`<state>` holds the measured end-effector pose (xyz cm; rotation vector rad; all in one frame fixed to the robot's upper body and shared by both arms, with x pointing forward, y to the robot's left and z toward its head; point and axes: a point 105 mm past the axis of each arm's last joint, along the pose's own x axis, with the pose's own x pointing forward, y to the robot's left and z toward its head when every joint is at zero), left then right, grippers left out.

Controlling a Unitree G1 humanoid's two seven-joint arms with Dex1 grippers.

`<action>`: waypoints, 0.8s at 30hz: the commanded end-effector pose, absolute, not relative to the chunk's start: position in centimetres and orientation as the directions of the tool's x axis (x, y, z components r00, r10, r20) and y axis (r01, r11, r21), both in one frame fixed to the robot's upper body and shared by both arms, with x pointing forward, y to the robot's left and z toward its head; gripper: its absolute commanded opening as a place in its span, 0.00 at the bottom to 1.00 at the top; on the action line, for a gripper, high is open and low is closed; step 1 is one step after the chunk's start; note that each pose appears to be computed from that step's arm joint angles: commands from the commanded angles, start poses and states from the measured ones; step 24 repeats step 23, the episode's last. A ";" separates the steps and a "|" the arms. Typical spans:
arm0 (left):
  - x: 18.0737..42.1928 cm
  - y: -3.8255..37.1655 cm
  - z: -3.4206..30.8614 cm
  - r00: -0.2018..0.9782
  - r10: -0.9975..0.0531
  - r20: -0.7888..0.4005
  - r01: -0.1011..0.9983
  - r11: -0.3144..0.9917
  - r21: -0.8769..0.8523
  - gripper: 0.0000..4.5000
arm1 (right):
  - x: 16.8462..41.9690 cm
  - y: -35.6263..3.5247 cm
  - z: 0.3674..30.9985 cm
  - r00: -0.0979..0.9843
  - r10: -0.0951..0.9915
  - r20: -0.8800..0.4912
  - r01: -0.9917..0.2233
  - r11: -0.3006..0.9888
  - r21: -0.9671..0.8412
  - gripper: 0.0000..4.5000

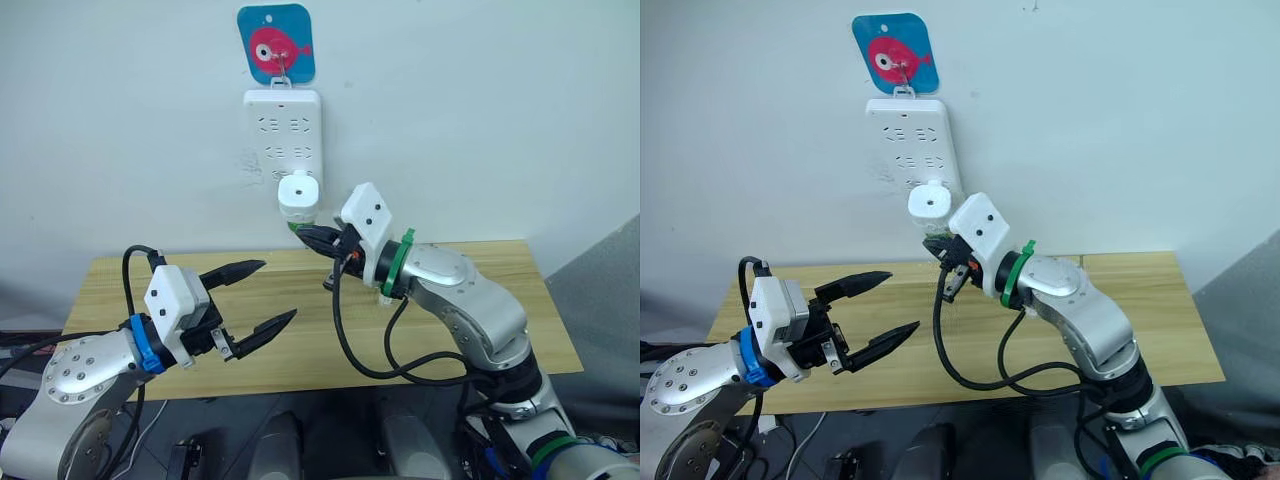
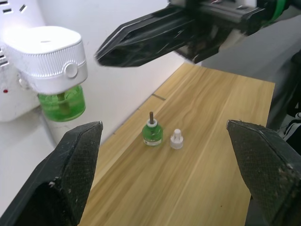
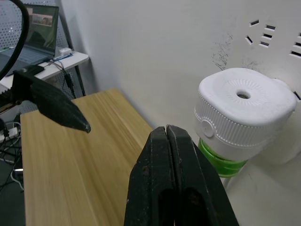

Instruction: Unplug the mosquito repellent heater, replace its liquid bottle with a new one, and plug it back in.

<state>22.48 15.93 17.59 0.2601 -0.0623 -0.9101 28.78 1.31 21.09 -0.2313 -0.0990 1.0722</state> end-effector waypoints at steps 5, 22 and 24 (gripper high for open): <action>23.2 19.9 16.0 0.615 -0.759 -0.214 0.780 0.545 0.308 1.00 | 27.5 -6.2 19.9 0.486 0.854 -0.188 -0.829 0.381 -0.410 0.20; 25.8 24.8 14.5 0.685 -0.584 -0.434 0.728 0.551 0.408 1.00 | 27.3 -19.4 18.7 0.574 0.687 -0.446 -0.783 0.301 -0.545 0.99; 25.8 24.9 14.4 0.684 -0.585 -0.435 0.729 0.555 0.400 1.00 | 27.4 -19.6 18.6 0.576 0.684 -0.448 -0.781 0.297 -0.549 0.99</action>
